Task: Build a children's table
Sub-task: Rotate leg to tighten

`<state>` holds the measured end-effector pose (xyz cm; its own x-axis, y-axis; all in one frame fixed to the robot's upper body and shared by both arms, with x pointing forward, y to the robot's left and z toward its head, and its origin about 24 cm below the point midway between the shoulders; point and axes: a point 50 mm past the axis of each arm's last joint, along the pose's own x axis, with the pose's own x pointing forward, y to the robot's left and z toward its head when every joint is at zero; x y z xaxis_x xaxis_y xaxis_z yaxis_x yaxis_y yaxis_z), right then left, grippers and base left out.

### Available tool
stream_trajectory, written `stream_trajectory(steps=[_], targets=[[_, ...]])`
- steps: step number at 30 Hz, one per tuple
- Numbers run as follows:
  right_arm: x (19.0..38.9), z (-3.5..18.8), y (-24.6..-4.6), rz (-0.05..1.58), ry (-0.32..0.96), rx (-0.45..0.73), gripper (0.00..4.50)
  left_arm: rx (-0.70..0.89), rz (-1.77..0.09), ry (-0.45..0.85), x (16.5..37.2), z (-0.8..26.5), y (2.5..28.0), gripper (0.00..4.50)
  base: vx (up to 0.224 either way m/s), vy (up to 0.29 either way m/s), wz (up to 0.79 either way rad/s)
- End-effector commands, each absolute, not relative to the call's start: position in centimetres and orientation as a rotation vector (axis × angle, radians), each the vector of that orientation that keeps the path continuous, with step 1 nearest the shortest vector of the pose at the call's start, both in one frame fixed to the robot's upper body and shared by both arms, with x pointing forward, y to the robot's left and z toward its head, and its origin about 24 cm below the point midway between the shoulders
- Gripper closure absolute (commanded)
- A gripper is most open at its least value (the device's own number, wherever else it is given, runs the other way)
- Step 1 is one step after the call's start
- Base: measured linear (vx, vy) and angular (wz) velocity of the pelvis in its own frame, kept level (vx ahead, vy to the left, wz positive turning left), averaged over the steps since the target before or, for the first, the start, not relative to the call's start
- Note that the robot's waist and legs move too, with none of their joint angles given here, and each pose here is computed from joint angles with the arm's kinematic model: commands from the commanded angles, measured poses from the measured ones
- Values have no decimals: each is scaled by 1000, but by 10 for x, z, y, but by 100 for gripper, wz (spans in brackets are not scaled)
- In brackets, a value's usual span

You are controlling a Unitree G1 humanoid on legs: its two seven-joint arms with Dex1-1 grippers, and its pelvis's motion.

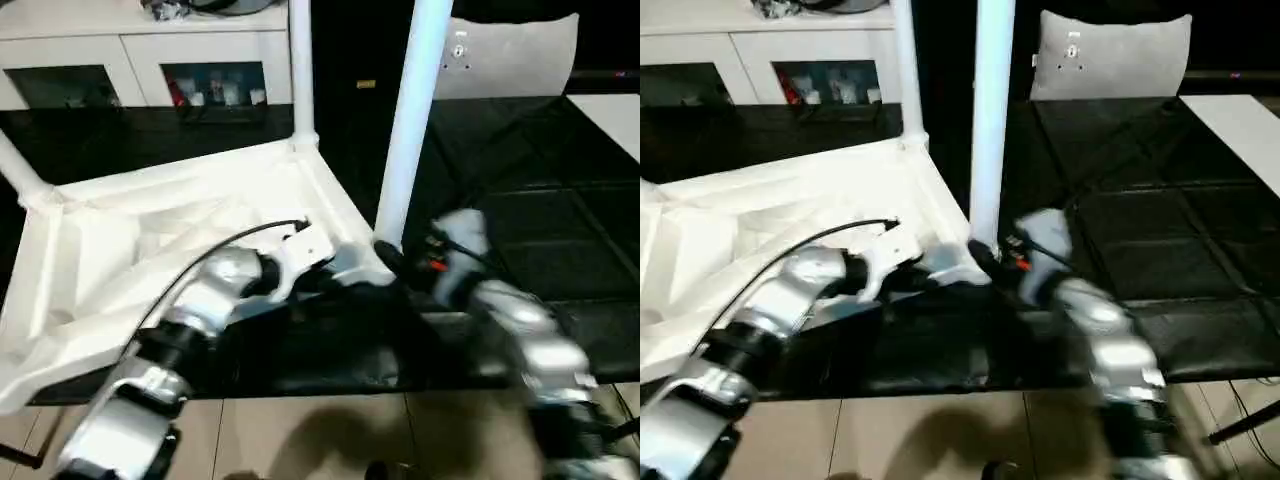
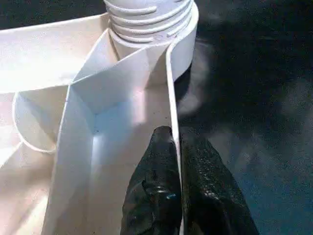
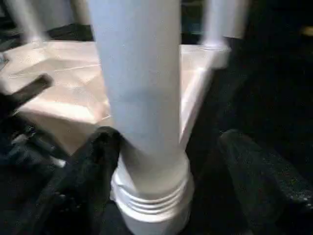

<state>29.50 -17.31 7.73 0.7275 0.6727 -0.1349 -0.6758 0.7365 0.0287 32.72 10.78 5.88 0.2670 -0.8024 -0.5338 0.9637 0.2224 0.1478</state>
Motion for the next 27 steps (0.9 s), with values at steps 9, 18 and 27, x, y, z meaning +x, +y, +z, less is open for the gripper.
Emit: stream_trajectory(steps=[9,18,27], targets=[[268,96,-189,1229,225,-92,63,669,-1653,320,315,72,112,450,0,0,0],[264,91,-180,1435,332,-106,134,734,-1797,299,311,77,105,450,0,0,0],[263,89,-174,1508,378,-58,224,733,-1819,291,313,79,104,450,0,0,0]])
